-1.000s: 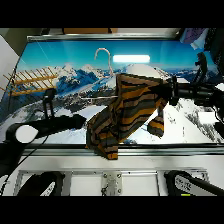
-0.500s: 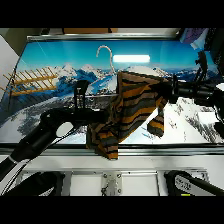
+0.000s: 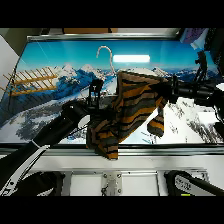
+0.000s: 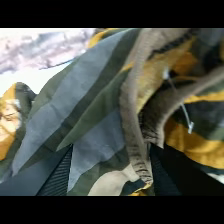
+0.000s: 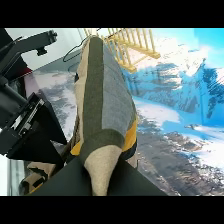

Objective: Fold the clothes and pants, and hang the long-sleeved shirts on hangers.

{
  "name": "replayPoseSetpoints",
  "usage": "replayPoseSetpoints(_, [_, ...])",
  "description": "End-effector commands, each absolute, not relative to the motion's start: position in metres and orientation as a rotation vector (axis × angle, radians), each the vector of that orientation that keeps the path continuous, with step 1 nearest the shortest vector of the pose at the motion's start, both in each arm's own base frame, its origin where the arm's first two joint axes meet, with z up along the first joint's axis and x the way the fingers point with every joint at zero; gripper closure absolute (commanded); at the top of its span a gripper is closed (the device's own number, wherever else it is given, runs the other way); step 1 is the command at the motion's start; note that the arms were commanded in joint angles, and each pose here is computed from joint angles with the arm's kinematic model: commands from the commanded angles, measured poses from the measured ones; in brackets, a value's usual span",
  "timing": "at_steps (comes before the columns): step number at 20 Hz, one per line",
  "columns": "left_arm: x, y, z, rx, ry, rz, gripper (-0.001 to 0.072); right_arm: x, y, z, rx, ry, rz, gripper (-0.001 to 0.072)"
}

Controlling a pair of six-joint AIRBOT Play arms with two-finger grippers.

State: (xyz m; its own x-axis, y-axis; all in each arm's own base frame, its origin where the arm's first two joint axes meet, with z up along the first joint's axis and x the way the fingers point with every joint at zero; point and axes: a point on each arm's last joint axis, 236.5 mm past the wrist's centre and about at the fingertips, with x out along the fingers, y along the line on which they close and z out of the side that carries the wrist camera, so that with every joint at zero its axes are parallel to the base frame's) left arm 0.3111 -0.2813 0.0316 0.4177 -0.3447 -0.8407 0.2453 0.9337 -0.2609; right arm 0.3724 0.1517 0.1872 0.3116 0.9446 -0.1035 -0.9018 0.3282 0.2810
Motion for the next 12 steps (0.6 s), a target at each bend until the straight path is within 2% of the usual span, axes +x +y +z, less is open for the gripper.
replayPoseSetpoints(1, [0.315, -0.275, 0.027, -0.110, 1.089, -0.318, 0.0230, 0.372, 0.152, 0.188, 0.181, 0.267, 1.228, 0.0700])
replayPoseSetpoints(8, [0.302, -0.288, 0.000, -0.076, 1.153, -0.304, 0.0232, 0.372, 0.152, 0.188, 0.181, 0.267, 1.228, 0.0699])
replayPoseSetpoints(10, [0.303, -0.274, -0.003, -0.051, 1.166, -0.265, 0.0678, 0.372, 0.152, 0.188, 0.181, 0.266, 1.228, 0.0699])
replayPoseSetpoints(12, [0.303, -0.256, -0.007, -0.041, 1.206, -0.209, 0.0694, 0.371, 0.152, 0.190, 0.192, 0.273, 1.227, 0.0700])
